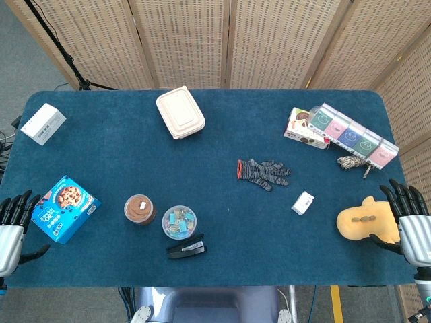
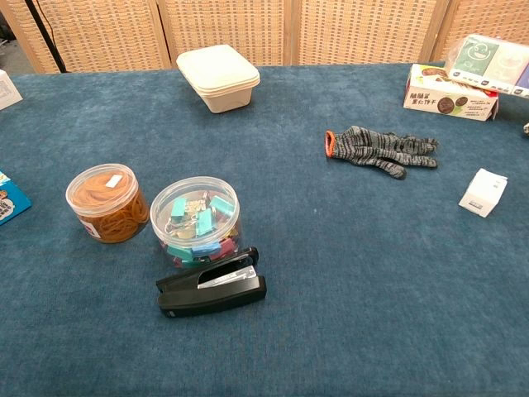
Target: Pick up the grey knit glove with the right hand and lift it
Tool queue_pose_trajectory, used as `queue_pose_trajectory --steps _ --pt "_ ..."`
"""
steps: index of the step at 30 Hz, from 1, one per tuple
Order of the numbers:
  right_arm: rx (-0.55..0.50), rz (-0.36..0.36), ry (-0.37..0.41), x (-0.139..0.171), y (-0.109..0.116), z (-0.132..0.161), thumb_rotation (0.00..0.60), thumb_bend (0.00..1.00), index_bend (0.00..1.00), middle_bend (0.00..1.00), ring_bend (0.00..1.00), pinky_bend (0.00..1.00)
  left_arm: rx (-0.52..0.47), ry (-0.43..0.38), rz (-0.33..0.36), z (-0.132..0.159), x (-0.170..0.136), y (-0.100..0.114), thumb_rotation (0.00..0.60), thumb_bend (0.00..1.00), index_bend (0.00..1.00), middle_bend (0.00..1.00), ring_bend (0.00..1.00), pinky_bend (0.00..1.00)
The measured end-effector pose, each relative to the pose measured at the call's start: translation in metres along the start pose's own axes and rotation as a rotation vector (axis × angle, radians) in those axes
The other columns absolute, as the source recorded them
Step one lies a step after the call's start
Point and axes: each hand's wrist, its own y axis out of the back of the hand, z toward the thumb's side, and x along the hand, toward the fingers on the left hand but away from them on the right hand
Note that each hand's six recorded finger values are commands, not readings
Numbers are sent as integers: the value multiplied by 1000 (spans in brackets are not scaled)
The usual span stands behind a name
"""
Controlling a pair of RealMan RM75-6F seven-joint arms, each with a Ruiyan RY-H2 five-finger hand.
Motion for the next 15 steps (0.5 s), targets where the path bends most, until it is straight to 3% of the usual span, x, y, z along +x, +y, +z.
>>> queue_pose_trajectory --steps 9,15 --pt "-29 27 10 -3 -7 5 600 0 0 0 0 0 -10 -14 14 -1 2 4 600 0 0 0 0 0" --pt "-47 100 53 -24 -21 18 600 0 0 0 0 0 -4 -17 29 -2 2 7 600 0 0 0 0 0"
